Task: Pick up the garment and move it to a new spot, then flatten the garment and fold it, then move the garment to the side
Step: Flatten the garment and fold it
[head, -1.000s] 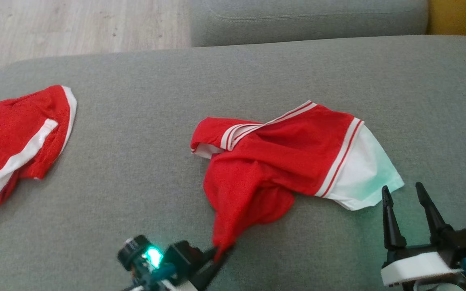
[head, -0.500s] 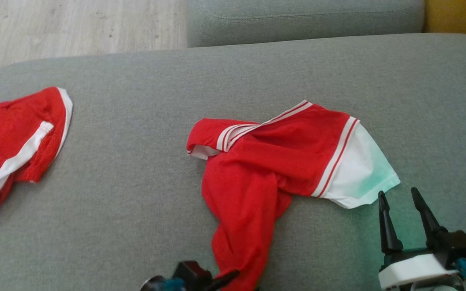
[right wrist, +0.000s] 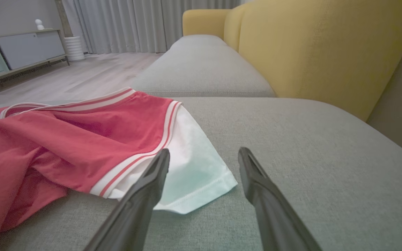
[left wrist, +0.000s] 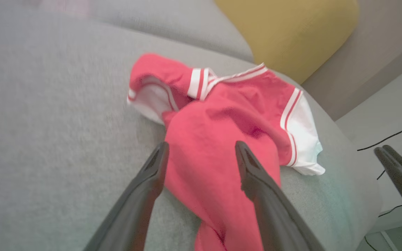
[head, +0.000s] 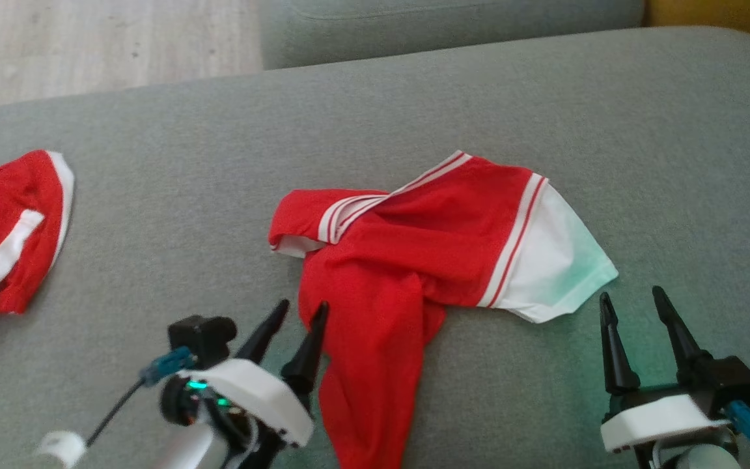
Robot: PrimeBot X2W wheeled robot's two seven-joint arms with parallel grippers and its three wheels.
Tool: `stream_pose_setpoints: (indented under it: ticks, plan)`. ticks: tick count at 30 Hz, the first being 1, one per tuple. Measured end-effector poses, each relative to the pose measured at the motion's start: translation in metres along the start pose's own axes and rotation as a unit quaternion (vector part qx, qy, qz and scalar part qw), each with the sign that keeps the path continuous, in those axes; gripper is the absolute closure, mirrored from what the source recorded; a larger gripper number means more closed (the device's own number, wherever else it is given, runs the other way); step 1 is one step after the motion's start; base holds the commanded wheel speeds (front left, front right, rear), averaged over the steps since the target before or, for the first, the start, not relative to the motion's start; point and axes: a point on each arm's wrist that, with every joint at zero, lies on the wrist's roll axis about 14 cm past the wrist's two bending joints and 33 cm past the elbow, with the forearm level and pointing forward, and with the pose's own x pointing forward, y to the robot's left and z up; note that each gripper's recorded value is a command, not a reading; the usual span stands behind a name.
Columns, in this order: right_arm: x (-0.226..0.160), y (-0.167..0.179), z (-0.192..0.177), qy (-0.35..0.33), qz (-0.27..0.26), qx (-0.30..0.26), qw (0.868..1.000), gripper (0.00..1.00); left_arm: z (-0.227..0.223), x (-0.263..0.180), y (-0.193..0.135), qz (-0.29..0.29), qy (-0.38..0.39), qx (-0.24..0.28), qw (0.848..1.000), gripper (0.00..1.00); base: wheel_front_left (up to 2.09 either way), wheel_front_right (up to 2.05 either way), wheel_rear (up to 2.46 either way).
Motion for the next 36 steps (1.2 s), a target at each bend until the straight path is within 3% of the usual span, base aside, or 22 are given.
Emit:
stream_pose_setpoints:
  ticks: [4, 9, 10, 16, 22, 27, 28, 29, 30, 31, 33, 36]
  plan:
    - [-0.002, -0.007, -0.001, 0.001, -0.012, 0.005, 1.0, 0.0, -0.033, 0.027, -0.005, -0.002, 0.051, -0.077, 0.996, 0.0, 0.0, 0.0, 0.0]
    - [-0.008, -0.018, -0.007, 0.012, -0.032, 0.006, 0.999, 0.0, -0.061, 0.039, 0.004, 0.005, 0.106, -0.081, 0.991, 0.0, 0.0, 0.0, 0.0]
    - [-0.009, -0.019, -0.008, 0.014, -0.035, 0.007, 0.999, 0.0, -0.063, 0.041, 0.003, -0.003, 0.111, -0.078, 0.991, 1.0, 0.0, 0.0, 0.0]
    - [-0.009, -0.027, -0.009, 0.016, -0.047, 0.008, 0.999, 0.0, -0.057, 0.056, 0.011, -0.005, 0.099, -0.044, 0.994, 1.0, 0.0, 0.0, 0.0]
    - [-0.005, -0.02, -0.011, 0.018, -0.036, 0.01, 0.999, 0.0, -0.009, 0.073, 0.06, 0.047, 0.063, 0.043, 0.996, 1.0, 0.0, 0.0, 0.0]
    - [-0.004, -0.016, -0.009, 0.015, -0.03, 0.009, 0.999, 0.0, 0.036, 0.086, 0.095, 0.089, 0.057, 0.102, 0.989, 1.0, 0.0, 0.0, 0.0]
    - [-0.004, -0.016, -0.007, 0.013, -0.03, 0.009, 0.999, 0.0, 0.041, 0.088, 0.1, 0.097, 0.06, 0.107, 0.988, 0.68, 0.0, 0.0, 0.0]
    - [-0.003, -0.016, -0.006, 0.011, -0.03, 0.008, 0.999, 0.0, 0.043, 0.089, 0.104, 0.104, 0.065, 0.107, 0.987, 0.68, 0.0, 0.0, 0.0]
    - [-0.003, -0.015, -0.005, 0.01, -0.029, 0.009, 0.999, 0.0, 0.042, 0.09, 0.107, 0.107, 0.073, 0.107, 0.986, 0.16, 0.0, 0.0, 0.0]
    - [-0.003, -0.015, -0.004, 0.008, -0.029, 0.009, 1.0, 0.0, 0.04, 0.091, 0.108, 0.108, 0.08, 0.108, 0.985, 0.0, 0.0, 0.0, 0.0]
    - [-0.005, -0.017, -0.004, 0.008, -0.032, 0.012, 0.999, 0.0, 0.039, 0.09, 0.113, 0.115, 0.079, 0.096, 0.986, 0.0, 0.0, 0.0, 0.0]
    - [-0.006, -0.019, -0.002, 0.004, -0.037, 0.016, 0.999, 0.0, 0.064, 0.088, 0.116, 0.127, 0.011, 0.096, 0.987, 0.0, 0.0, 0.0, 0.0]
